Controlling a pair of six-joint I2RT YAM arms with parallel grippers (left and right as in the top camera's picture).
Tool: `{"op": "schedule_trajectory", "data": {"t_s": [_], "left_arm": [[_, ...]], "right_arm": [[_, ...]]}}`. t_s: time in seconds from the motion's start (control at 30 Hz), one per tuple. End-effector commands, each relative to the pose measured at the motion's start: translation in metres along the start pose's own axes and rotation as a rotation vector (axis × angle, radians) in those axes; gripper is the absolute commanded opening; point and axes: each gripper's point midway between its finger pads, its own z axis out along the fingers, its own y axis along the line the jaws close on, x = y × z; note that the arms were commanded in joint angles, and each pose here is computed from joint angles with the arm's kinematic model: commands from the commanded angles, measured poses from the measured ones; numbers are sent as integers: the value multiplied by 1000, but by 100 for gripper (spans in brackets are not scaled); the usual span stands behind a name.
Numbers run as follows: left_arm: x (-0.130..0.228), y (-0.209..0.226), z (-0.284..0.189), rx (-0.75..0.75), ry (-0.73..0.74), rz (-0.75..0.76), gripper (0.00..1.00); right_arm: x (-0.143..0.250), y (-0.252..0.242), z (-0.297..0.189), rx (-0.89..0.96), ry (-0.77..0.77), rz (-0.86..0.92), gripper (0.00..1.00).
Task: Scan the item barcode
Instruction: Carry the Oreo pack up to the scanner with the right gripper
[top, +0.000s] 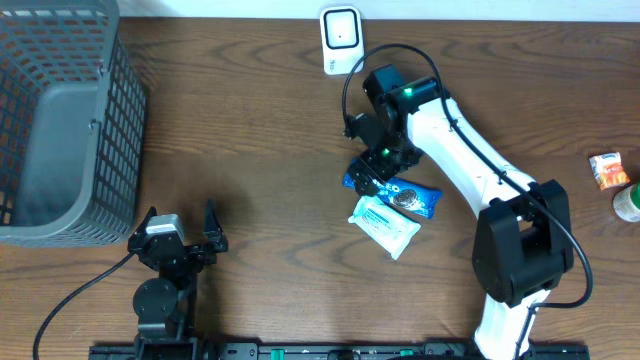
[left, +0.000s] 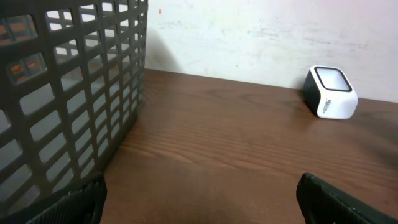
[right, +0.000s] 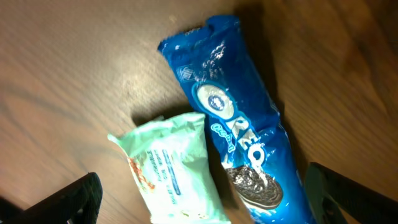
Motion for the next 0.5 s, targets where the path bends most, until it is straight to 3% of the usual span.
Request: {"op": "schedule_trajectory", "data": {"t_s": [0.0,0.2,0.4,0.47], "left_arm": [[18,4,1,-14,52,13,98],[18,4,1,-14,52,13,98],[18,4,1,-14,52,13,98],[18,4,1,-14,52,13,98]], "right_arm": [[6,-13,6,-92,-23,-110,99],[17,-49,37,-200,-9,29,91],[37,-30,83,-332,141,87,81],[48,-18,93,-363,219,86,72]]}}
